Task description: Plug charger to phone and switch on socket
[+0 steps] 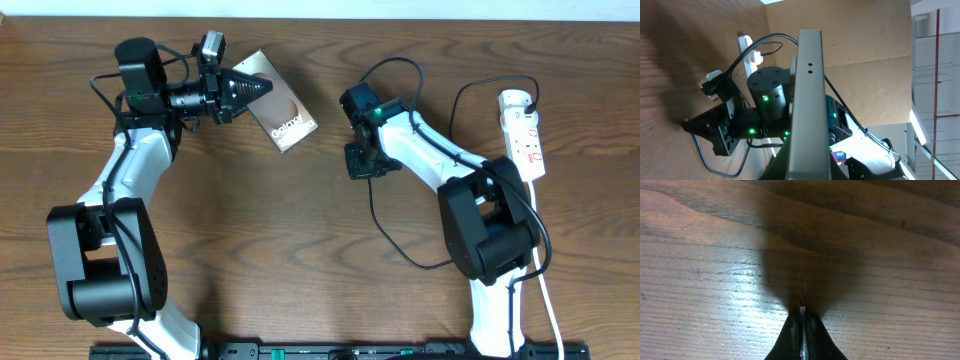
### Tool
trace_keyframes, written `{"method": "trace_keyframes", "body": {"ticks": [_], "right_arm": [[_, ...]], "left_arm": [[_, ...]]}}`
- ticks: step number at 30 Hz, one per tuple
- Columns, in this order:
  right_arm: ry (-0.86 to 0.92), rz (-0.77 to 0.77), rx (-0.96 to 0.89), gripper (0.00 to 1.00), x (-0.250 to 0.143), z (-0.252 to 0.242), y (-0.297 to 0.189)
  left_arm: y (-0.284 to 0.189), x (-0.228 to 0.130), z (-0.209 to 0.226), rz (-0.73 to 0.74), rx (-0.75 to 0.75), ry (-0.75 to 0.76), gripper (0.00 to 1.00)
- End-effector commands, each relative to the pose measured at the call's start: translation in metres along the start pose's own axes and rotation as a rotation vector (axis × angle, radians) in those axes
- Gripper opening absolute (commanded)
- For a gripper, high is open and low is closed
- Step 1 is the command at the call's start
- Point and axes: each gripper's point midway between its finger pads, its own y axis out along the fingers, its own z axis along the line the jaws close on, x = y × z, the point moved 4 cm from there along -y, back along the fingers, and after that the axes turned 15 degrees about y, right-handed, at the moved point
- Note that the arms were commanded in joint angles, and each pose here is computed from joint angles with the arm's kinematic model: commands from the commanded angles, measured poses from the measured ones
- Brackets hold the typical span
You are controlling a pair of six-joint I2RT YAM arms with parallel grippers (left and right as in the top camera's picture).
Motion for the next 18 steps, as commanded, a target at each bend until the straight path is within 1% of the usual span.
{"method": "trace_keyframes", "body": {"ticks": [1,4,7,10,15,18], "right_arm": [[-0.024,0.131,-0.12,0.01,-0.026,-0.019,0.045],[-0.037,0.175,-0.11,0.02,-0.033,-0.019,0.043],[-0.036,0.197,-0.122,0.12,-0.037,-0.021,0.043],[-0.039,0.213,-0.132,0.17,-0.04,-0.024,0.043],[-0.047,0.239,-0.14,0.16,-0.045,-0.025,0.043],[-0.047,0.241,-0.137,0.11,-0.046,-0.025,0.044]], "left_arm": [[0.0,0.003,-0.019,0.02,-0.026,0.066,0.07],[0.0,0.003,-0.019,0.02,-0.026,0.066,0.07],[0.0,0.003,-0.019,0.02,-0.026,0.066,0.07],[0.0,0.003,-0.019,0.02,-0.026,0.066,0.07],[0.0,0.003,-0.019,0.02,-0.026,0.066,0.07],[0.0,0.003,-0.019,0.02,-0.026,0.066,0.07]]}}
